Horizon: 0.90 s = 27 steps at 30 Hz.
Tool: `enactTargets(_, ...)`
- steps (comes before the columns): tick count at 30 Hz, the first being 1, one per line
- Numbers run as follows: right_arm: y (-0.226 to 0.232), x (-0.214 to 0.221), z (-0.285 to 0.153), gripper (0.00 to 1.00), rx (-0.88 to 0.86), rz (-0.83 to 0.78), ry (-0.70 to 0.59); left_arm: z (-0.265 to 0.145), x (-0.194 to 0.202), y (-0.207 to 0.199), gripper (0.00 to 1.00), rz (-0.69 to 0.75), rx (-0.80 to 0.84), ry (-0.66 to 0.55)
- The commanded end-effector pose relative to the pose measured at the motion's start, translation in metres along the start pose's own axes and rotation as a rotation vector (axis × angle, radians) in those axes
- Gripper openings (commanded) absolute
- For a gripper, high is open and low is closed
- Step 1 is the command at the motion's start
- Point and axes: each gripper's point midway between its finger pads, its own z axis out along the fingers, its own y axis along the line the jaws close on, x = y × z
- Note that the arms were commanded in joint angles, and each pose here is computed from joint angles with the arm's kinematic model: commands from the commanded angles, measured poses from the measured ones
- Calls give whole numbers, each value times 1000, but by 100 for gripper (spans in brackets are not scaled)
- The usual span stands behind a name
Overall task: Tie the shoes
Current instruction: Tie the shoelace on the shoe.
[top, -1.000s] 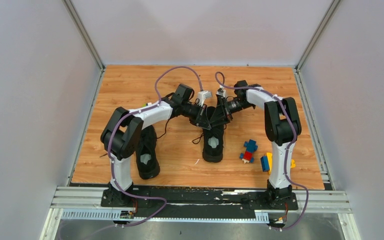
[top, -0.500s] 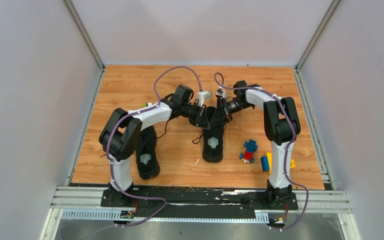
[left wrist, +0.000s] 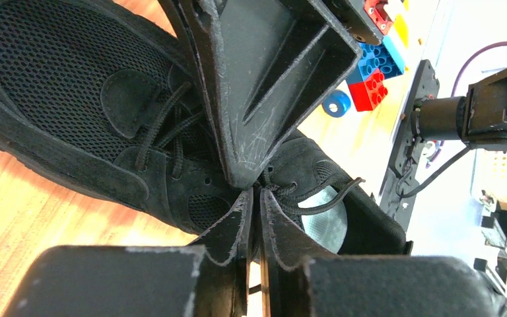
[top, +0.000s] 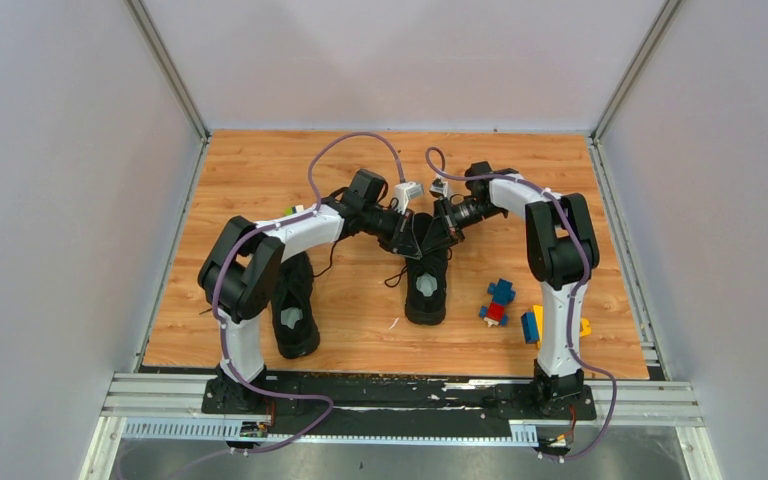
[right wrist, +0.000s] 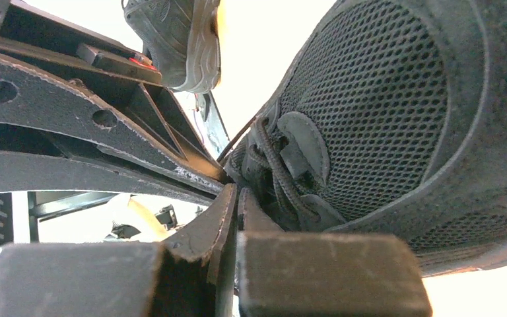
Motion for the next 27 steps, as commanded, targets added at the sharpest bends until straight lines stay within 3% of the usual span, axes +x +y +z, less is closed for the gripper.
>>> enactTargets(1,11,-13,-18,0,51,-125,-60,-12,-20,-2,20,71,-46,-56)
enactTargets(3,8,-21,-37,0,80,-132,-116,-16,-24,-4,32,77,-46,-64)
enactTargets(6,6,-26,-51,0,94,-125,-153,-22,-28,-8,39,84,-40,-74)
enactTargets(16,-3,-27,-71,0,158,-108,-220,-31,-28,-1,47,50,-79,-89)
enactTargets(19,-2,-26,-73,0,162,-110,-226,-33,-29,-4,56,53,-75,-97)
enactTargets(22,-1,-25,-73,0,153,-105,-226,-36,-32,-3,59,57,-92,-108)
enactTargets(27,-4,-25,-82,0,184,-99,-251,-64,-42,32,59,53,-315,-141)
